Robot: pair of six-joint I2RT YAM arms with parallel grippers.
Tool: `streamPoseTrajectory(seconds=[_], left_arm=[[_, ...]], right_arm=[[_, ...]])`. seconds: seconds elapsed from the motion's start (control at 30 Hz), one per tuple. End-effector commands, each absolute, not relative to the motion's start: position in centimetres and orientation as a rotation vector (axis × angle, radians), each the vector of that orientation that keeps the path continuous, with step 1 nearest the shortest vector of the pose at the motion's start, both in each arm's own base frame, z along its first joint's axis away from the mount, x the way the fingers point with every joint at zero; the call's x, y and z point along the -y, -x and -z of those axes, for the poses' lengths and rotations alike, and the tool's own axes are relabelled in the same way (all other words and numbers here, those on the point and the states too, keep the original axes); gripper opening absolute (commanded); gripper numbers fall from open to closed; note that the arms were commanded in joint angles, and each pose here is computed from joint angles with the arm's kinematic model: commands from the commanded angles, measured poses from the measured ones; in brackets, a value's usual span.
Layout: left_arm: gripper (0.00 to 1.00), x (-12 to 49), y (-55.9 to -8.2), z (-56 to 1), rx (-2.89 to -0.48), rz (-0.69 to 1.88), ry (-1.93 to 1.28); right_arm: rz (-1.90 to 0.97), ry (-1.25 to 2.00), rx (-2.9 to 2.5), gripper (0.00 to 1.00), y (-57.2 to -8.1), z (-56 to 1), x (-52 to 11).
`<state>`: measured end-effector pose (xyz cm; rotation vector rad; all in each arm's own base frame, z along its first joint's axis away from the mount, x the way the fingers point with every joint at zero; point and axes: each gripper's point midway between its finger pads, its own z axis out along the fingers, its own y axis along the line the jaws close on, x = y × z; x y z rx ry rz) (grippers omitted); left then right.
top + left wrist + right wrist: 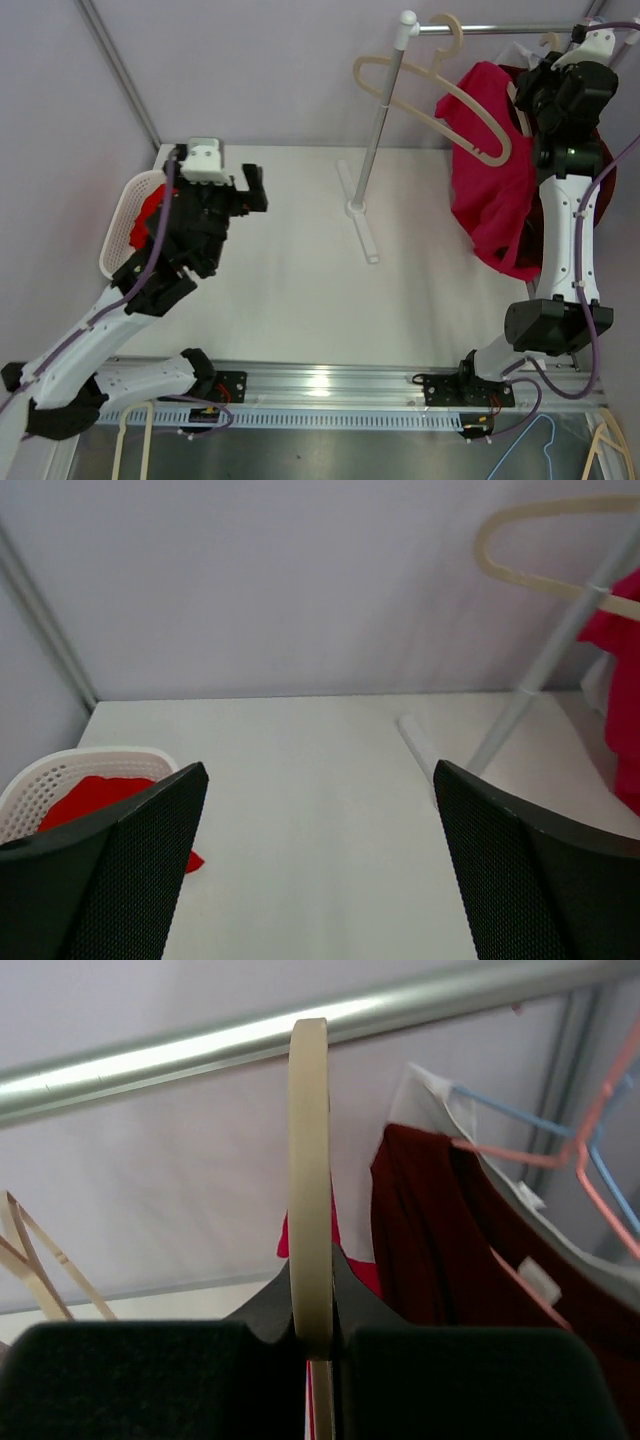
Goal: Remove the t-shirt from the hanger
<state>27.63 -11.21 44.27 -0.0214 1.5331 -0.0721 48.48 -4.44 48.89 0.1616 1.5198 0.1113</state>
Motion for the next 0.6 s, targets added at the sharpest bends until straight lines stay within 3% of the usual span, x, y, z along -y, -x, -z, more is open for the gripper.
streamPoseTrajectory(seconds=[0.0, 0.3, 0.57], left_arm=[[1.0, 15.2, -27.3, -44.8, -1.494, 0.043, -0.096], [1.0, 27.3, -22.2, -41.9, -1.437, 0.367, -0.454], [1.0, 35.0, -15.9, -40.2, -1.289, 0.637, -0.687]], right_arm=[[-0.024, -0.336, -1.414, 0.0, -43.2, -52.7, 5.4], [0.061, -0.583, -1.456, 0.0, -36.8, -50.6, 6.5], [0.021, -0.731, -1.517, 0.0, -34.4, -47.9, 3.9]])
